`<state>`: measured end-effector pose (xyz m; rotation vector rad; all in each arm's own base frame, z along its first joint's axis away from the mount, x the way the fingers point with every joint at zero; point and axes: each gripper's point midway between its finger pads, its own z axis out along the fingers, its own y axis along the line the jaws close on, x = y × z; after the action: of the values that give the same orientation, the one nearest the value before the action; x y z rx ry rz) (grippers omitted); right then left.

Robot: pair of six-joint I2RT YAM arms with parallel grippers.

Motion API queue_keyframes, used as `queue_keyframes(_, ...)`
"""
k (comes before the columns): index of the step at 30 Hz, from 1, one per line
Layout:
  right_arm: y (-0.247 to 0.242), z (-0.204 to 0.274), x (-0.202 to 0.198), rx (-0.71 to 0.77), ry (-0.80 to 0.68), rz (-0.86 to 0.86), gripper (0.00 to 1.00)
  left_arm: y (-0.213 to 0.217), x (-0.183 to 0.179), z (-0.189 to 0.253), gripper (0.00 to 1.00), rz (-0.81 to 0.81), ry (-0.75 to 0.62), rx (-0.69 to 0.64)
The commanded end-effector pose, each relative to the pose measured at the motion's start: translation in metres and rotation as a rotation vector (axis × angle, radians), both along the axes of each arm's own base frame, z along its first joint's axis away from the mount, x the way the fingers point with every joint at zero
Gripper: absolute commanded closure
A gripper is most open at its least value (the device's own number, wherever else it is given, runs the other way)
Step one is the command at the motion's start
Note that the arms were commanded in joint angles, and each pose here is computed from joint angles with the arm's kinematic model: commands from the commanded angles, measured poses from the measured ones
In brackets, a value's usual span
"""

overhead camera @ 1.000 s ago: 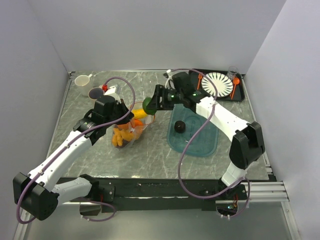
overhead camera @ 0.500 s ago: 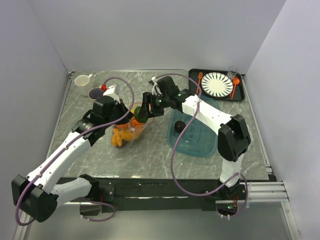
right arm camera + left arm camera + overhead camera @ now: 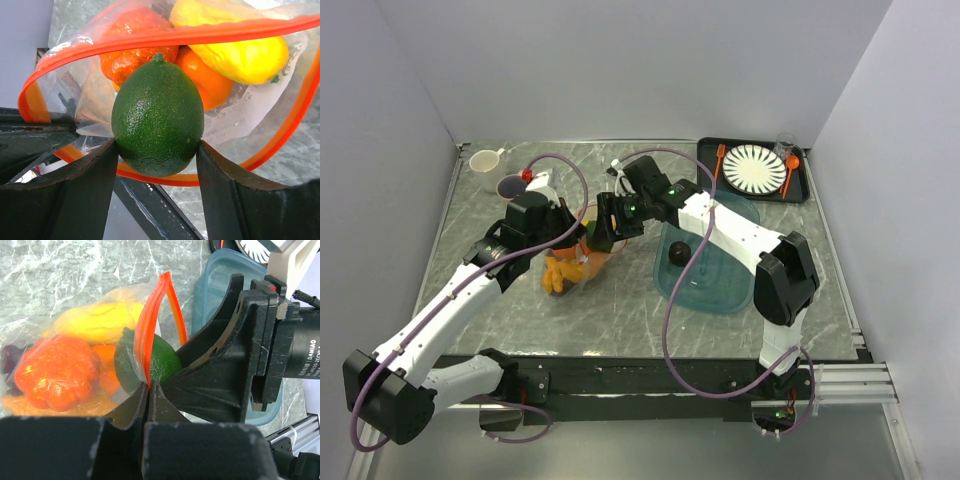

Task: Place the food in the zip-top bag and seal the zipper
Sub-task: Place the fake fruit in the zipper food storage bag.

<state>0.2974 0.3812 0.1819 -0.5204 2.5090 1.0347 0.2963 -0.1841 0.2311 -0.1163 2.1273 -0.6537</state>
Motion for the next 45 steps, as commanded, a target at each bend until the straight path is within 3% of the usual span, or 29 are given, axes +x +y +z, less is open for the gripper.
queue_keyframes(1,0.0,0.032,0.01,0.027,-0.1,-0.018,0.26,0.002,0.002,0.025,0.99,0.014,-0.066,-0.023)
queue_keyframes(6,-0.008,0.038,0.013,0.007,-0.138,-0.029,0.13,0.0,0.002,0.026,0.99,0.005,-0.071,-0.026)
queue_keyframes(11,-0.024,0.029,0.023,-0.078,-0.159,-0.092,0.12,0.0,0.003,0.022,0.99,0.003,-0.061,-0.02)
queue_keyframes(17,-0.047,0.022,0.031,-0.108,-0.153,-0.179,0.26,0.005,0.001,0.023,0.99,0.024,-0.068,-0.016)
queue_keyframes(21,-0.065,0.025,0.039,-0.124,-0.163,-0.262,0.58,0.005,0.002,0.022,0.99,0.023,-0.067,-0.014)
queue_keyframes(25,-0.088,0.028,0.047,-0.123,-0.18,-0.334,0.6,0.003,0.003,0.022,0.99,0.02,-0.066,-0.017)
queue_keyframes(26,-0.095,0.023,0.045,-0.135,-0.17,-0.346,0.6,0.002,0.002,0.022,0.99,0.016,-0.065,-0.019)
queue_keyframes(29,-0.117,0.022,0.046,-0.13,-0.182,-0.38,0.45,0.002,0.004,0.021,0.99,0.017,-0.063,-0.013)
queue_keyframes(30,-0.131,0.026,0.05,-0.133,-0.191,-0.418,0.34,0.002,0.004,0.021,0.99,0.017,-0.062,-0.013)
queue_keyframes(32,-0.147,0.016,0.047,-0.152,-0.178,-0.444,0.24,0.003,0.003,0.021,0.99,0.019,-0.064,-0.014)
queue_keyframes(45,-0.227,-0.045,0.04,-0.331,-0.059,-0.576,0.2,0.002,0.002,0.019,0.99,0.014,-0.06,-0.023)
